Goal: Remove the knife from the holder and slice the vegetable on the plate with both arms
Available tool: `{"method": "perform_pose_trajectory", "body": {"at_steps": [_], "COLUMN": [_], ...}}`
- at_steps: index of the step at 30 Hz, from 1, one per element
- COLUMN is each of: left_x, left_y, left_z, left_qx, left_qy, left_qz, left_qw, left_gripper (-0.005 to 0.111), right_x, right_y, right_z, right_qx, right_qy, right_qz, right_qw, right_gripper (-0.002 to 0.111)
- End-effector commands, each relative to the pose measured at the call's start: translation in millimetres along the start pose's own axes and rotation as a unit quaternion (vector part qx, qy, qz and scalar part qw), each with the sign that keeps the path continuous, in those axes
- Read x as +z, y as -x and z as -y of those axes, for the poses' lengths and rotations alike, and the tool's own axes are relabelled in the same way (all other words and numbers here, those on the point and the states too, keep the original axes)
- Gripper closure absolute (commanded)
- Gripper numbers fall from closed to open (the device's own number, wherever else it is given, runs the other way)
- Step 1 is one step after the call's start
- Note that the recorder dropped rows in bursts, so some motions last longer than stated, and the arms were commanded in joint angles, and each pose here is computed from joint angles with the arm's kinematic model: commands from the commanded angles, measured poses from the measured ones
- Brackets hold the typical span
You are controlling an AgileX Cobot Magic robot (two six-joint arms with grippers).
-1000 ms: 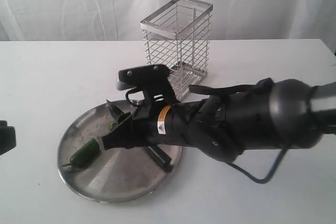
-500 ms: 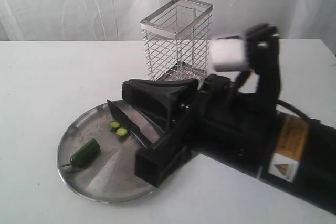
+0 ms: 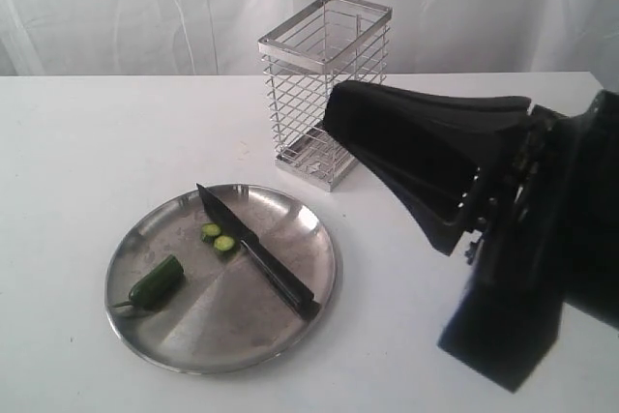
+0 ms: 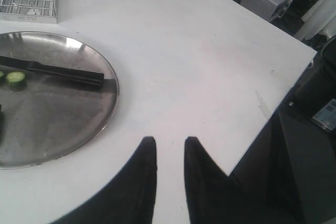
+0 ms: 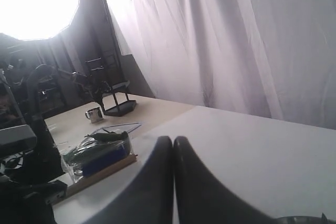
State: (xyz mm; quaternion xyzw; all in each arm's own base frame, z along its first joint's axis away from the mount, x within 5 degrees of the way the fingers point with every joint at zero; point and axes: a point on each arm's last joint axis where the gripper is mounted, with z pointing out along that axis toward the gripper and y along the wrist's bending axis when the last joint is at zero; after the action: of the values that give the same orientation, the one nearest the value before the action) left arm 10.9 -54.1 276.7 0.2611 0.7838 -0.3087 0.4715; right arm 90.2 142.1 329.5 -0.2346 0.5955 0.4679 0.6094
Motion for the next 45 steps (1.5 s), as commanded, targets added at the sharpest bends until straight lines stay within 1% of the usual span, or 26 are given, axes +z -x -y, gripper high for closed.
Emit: {"method": "perform_pose_trajectory", "body": {"at_steps": [1, 11, 12, 13, 15, 17, 18, 20, 22, 24, 29, 33, 35, 38, 45], "left_x": [0, 0, 0, 0, 0, 0, 0, 0, 0, 0, 0, 0, 0, 0, 0], "left_y": [-2, -2, -2, -2, -2, -2, -2, -2, -2, -2, -2, -2, -2, -3, -2], "left_z": [1.7, 1.7, 1.7, 1.7, 1.7, 1.7, 1.7, 1.6, 1.6, 1.6, 1.6, 1.6, 1.6, 1.7, 1.5], "left_qx": [-0.004, -0.004, -0.004, -0.004, -0.004, -0.004, -0.004, -0.003, -0.003, -0.003, -0.003, -0.003, -0.003, -0.002, -0.003], "left_qy": [-0.011, -0.011, -0.011, -0.011, -0.011, -0.011, -0.011, -0.01, -0.01, -0.01, -0.01, -0.01, -0.01, -0.01, -0.01], "left_qz": [-0.002, -0.002, -0.002, -0.002, -0.002, -0.002, -0.002, -0.001, -0.001, -0.001, -0.001, -0.001, -0.001, -0.002, 0.0], "left_qw": [1.0, 1.0, 1.0, 1.0, 1.0, 1.0, 1.0, 1.0, 1.0, 1.0, 1.0, 1.0, 1.0, 1.0, 1.0], "left_gripper": [0.082, 0.082, 0.082, 0.082, 0.082, 0.082, 0.082, 0.082, 0.082, 0.082, 0.082, 0.082, 0.082, 0.082, 0.082], "right_x": [-5, -5, -5, -5, -9, -18, -25, -40, -59, -76, -114, -137, -142, -146, -147], "right_y": [2, 3, 2, 3, 7, 6, 2, -10, -21, -31, -55, -85, -91, -97, -99], "right_z": [-1, -1, -1, 0, 1, 4, 8, 18, 28, 36, 47, 53, 54, 58, 60], "right_qx": [0.001, 0.001, -0.021, -0.059, -0.097, -0.125, -0.121, -0.083, -0.065, -0.075, -0.1, -0.115, -0.12, -0.104, -0.1], "right_qy": [0.002, 0.003, 0.002, -0.003, -0.013, -0.03, -0.049, -0.103, -0.153, -0.186, -0.252, -0.287, -0.3, -0.329, -0.339], "right_qz": [0.005, 0.006, 0.004, 0.005, 0.011, -0.024, -0.063, -0.149, -0.185, -0.181, -0.117, -0.064, -0.047, -0.077, -0.091], "right_qw": [1.0, 1.0, 1.0, 0.998, 0.995, 0.991, 0.989, 0.98, 0.969, 0.963, 0.956, 0.949, 0.945, 0.935, 0.931], "right_gripper": [0.108, 0.108, 0.108, 0.108, 0.108, 0.108, 0.108, 0.108, 0.108, 0.108, 0.108, 0.108, 0.108, 0.108, 0.108]}}
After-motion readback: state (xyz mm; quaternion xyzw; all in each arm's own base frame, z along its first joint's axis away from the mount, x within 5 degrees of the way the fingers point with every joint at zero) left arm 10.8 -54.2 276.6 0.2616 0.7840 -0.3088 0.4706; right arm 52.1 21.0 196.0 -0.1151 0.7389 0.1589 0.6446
